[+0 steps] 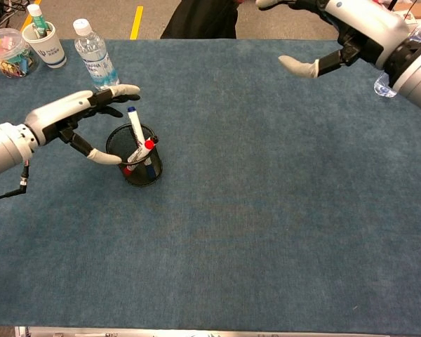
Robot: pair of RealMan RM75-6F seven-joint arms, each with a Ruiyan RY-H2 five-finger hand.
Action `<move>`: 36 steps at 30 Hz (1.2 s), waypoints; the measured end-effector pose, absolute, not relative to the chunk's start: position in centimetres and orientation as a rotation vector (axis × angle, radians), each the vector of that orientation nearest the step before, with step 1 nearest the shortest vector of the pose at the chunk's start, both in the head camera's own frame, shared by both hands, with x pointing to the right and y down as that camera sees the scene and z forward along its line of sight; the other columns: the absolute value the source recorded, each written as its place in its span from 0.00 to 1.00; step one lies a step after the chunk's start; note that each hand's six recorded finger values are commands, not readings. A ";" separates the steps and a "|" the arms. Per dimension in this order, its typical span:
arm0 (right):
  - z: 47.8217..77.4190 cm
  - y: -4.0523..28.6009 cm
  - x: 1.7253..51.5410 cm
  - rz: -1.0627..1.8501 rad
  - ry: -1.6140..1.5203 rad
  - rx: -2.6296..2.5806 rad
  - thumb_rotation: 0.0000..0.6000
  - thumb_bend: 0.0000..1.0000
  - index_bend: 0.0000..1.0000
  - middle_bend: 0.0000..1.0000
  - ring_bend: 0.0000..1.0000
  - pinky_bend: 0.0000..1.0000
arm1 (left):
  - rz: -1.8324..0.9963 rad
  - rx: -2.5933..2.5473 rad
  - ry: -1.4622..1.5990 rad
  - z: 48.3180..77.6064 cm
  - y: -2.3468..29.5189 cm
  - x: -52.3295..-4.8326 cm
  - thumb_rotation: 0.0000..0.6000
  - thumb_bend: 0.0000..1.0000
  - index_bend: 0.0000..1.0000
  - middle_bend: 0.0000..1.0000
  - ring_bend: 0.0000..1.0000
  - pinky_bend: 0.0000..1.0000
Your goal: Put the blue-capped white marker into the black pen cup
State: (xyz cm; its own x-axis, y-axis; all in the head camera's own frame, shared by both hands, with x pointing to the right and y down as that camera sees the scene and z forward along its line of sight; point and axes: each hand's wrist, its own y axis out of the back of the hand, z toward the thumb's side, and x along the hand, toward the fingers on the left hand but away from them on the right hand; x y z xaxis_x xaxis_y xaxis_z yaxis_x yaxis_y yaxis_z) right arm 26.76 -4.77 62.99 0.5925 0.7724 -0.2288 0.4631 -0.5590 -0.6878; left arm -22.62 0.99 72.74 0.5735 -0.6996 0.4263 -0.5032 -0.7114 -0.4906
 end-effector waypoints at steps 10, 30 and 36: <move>62.8 -3.8 32.0 0.870 -0.959 -2.077 1.00 0.41 0.19 0.18 0.01 0.00 | -0.928 -2.326 1.092 69.5 0.5 -27.9 1.00 0.10 0.08 0.11 0.05 0.14; 60.2 2.4 44.7 1.189 -1.089 -1.549 1.00 0.41 0.19 0.20 0.01 0.00 | -1.226 -1.595 1.310 65.2 3.5 -39.2 1.00 0.10 0.13 0.18 0.12 0.14; 59.9 4.1 46.6 1.225 -1.131 -1.519 1.00 0.41 0.19 0.20 0.01 0.00 | -1.278 -1.481 1.330 64.0 5.8 -40.8 1.00 0.10 0.13 0.18 0.12 0.14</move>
